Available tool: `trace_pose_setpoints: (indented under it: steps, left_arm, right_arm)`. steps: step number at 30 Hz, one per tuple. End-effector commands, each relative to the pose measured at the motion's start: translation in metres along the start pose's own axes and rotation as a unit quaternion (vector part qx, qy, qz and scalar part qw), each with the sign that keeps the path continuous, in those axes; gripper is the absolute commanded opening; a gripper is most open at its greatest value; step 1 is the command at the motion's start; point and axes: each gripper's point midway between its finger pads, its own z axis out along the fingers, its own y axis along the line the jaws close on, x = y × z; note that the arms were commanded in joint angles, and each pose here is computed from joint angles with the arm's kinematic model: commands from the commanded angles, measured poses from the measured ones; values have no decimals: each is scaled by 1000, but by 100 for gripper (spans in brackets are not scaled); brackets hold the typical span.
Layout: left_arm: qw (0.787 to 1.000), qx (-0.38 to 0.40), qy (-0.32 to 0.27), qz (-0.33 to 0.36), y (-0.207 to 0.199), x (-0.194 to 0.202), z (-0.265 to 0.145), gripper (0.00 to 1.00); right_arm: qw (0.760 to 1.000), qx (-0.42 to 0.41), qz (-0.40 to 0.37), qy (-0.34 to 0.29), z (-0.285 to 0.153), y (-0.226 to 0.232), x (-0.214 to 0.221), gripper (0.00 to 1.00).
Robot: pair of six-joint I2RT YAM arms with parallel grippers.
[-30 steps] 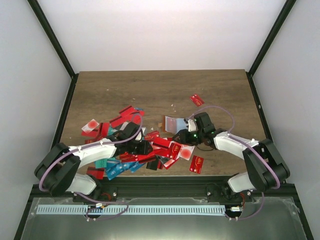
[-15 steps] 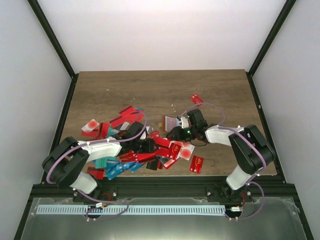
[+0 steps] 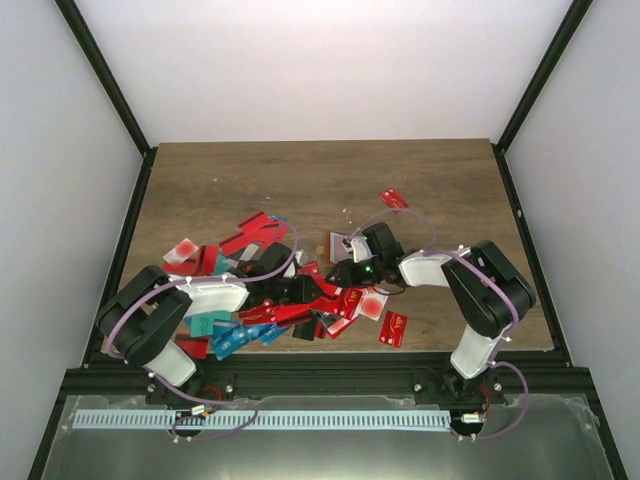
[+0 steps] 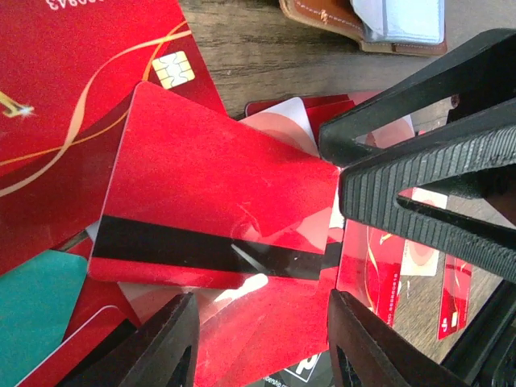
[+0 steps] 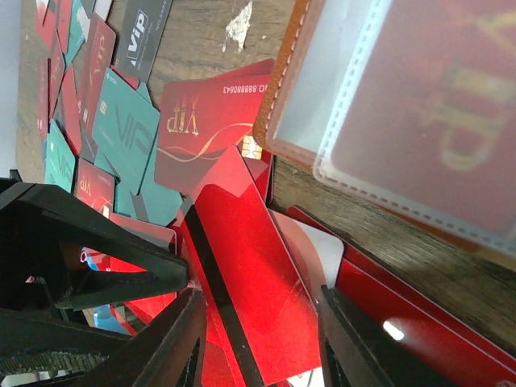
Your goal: Put the credit cards into the card holder
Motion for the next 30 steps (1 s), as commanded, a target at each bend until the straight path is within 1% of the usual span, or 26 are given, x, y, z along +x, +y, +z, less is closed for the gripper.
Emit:
trace_pose_setpoints:
  steps: [1,5,10,13,15,22,26,30]
  left_arm:
    - [1000,-17,6,-4,11,5,6,46]
    - [1000,-30,4,-1,15,5,4,46]
    - [998,-63,-5,5,24,6,-9,46]
    - [995,-92,-11,20,31,7,-21,47]
    - [994,-109,-16,24,36,7,-29,47]
    - [991,-127,-34,26,39,4,-44,47]
    - [992,-121,-37,25,37,2,-41,44]
    - [992,-116,-41,23,37,-1,-36,40]
  right_arm:
    - [1000,8,-16,14,6,4,11,40]
    - [999,-22,-18,43,10,22,32,40]
    - [994,-63,-15,83,17,46,61,40]
    - [992,-82,-21,91,15,60,68,41]
    - [993,-82,-26,85,12,65,64,40]
    - [998,0,-48,30,10,56,26,40]
    - [998,43,-49,12,16,43,11,41]
    - [997,60,-49,9,24,37,2,41]
